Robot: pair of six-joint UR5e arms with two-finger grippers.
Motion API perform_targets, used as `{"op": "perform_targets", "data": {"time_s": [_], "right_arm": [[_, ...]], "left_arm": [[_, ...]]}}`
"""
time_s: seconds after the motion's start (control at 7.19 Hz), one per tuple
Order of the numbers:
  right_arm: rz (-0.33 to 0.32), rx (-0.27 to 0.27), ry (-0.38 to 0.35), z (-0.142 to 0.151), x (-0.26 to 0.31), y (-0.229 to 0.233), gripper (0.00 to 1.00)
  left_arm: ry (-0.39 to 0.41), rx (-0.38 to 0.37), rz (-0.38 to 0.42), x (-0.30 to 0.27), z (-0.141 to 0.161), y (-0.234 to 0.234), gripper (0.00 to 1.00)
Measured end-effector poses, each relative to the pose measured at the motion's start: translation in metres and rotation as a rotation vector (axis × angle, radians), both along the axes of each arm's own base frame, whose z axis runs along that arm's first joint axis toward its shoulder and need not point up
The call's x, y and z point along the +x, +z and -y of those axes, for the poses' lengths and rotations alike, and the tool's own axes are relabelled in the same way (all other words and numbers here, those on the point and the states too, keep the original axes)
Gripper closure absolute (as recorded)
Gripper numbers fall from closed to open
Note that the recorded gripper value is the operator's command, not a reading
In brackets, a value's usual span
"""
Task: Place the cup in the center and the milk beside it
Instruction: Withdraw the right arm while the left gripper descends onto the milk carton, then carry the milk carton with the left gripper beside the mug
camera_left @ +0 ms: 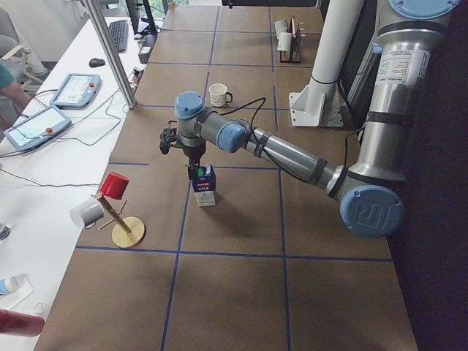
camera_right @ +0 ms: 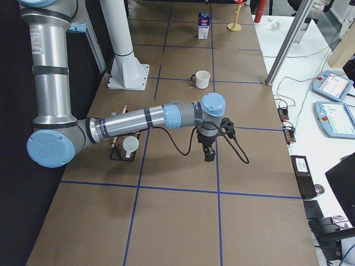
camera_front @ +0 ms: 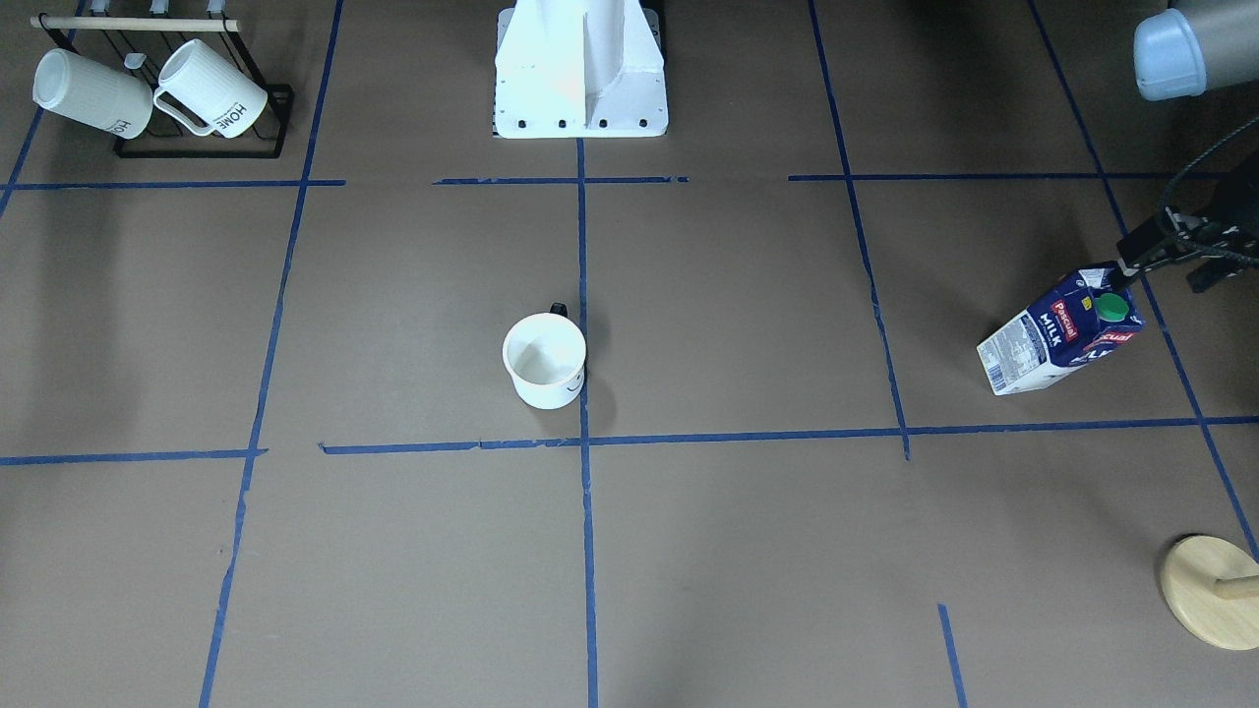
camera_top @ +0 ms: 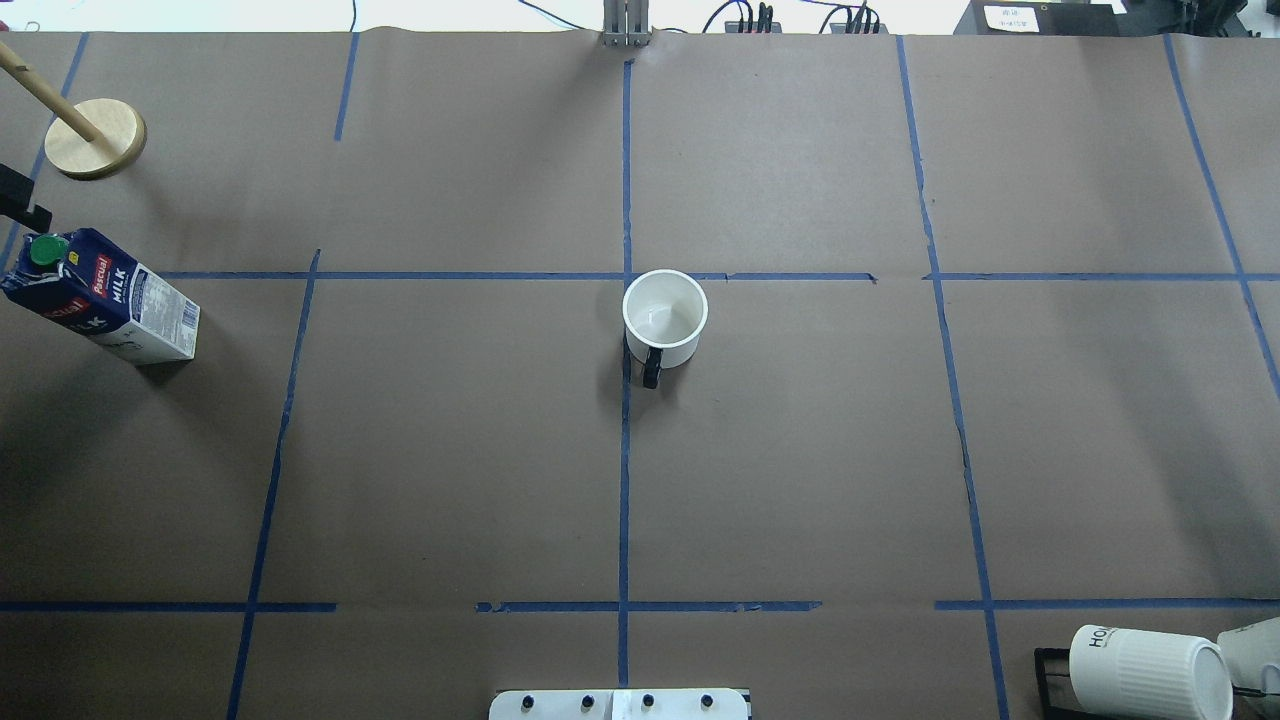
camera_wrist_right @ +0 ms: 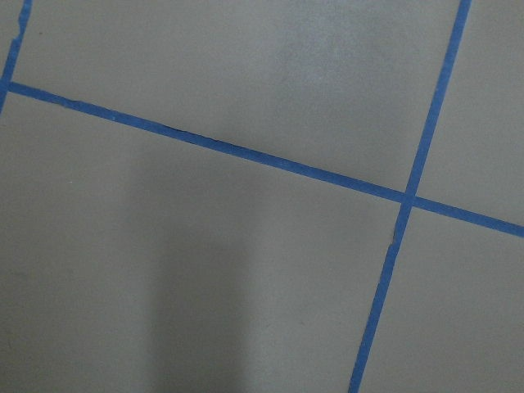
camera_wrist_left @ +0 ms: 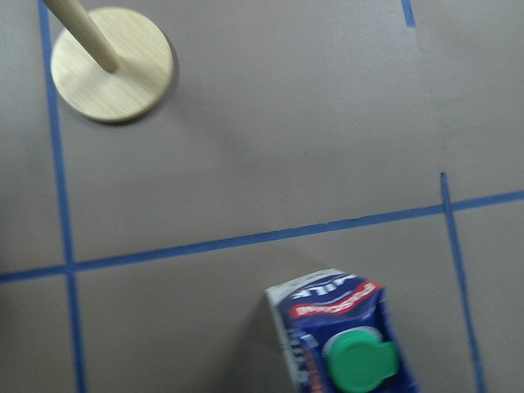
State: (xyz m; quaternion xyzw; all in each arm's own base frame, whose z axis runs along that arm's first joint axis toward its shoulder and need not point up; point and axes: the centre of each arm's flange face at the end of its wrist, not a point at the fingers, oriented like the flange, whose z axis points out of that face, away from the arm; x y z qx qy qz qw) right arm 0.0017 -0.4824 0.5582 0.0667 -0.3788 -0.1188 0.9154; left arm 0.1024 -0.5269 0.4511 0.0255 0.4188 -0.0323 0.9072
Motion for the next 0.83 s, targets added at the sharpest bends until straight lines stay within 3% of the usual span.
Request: {"op": "perform_targets", "data": {"time_s": [0.28,0.7,0.83], "right_arm": [[0.0,-0.003,0.001,-0.001,0.0,0.002,0.01],[0.0,-0.009,0.001,-0.003,0.0,0.005,0.01],[0.0,-0.01,0.001,-0.004,0.0,0.006,0.01]], "left_arm": [[-0.02,-0.05,0.026,0.025,-0.003,0.005,0.0],[0.004,-0.057,0.104,0.061,-0.007,0.026,0.0],[0.018,-0.06,0.115,0.07,-0.009,0.031,0.29]]}}
